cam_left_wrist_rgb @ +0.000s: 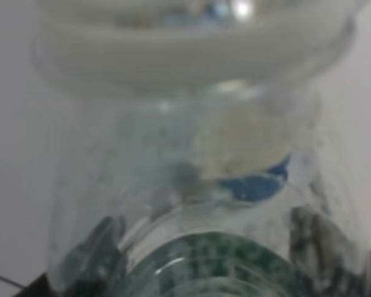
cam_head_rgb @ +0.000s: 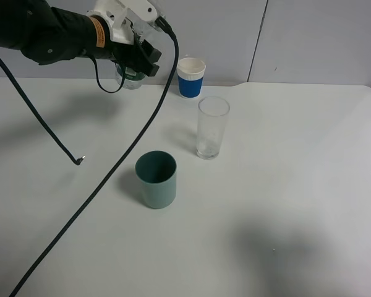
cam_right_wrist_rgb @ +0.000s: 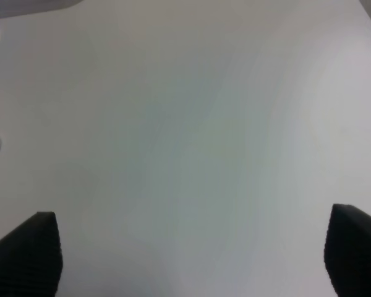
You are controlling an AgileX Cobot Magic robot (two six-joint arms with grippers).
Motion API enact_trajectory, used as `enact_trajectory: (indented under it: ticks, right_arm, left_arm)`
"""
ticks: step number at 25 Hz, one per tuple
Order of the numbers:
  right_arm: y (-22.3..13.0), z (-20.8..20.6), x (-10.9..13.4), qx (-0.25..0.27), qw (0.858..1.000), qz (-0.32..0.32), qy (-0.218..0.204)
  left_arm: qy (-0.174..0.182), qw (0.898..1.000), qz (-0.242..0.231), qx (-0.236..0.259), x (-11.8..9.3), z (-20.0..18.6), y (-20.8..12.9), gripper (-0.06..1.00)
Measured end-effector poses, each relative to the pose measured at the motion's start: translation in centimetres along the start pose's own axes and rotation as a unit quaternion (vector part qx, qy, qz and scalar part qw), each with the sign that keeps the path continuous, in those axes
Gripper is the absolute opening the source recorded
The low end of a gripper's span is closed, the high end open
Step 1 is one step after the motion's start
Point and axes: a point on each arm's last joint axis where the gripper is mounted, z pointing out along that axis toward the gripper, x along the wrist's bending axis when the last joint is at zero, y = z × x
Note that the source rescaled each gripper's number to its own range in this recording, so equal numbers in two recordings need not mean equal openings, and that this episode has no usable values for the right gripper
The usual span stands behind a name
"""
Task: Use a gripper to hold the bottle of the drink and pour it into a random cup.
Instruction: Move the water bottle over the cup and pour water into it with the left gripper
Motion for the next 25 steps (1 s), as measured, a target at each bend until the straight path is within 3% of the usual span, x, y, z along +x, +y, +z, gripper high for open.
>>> enact_trajectory:
  ticks: [6, 15, 21, 25]
  right_arm:
    - [0.0, 0.0, 0.0, 0.000, 1.000, 0.000, 0.000]
    - [0.0, 0.0, 0.0, 0.000, 1.000, 0.000, 0.000]
    - [0.0, 0.0, 0.0, 0.000, 1.000, 0.000, 0.000]
    - [0.0, 0.0, 0.0, 0.000, 1.000, 0.000, 0.000]
  left_arm:
    - [-0.001, 0.995, 0.089, 0.050, -1.3, 0.0, -0.3, 0.03]
    - [-0.009, 0.978, 0.200, 0.057, -1.5, 0.0, -0.4, 0.03]
    - [-0.002, 0.952, 0.306, 0.018, -1.5, 0.1, 0.3, 0.03]
    - [0.009, 0.940, 0.341, -0.014, -1.5, 0.2, 0.9, 0.03]
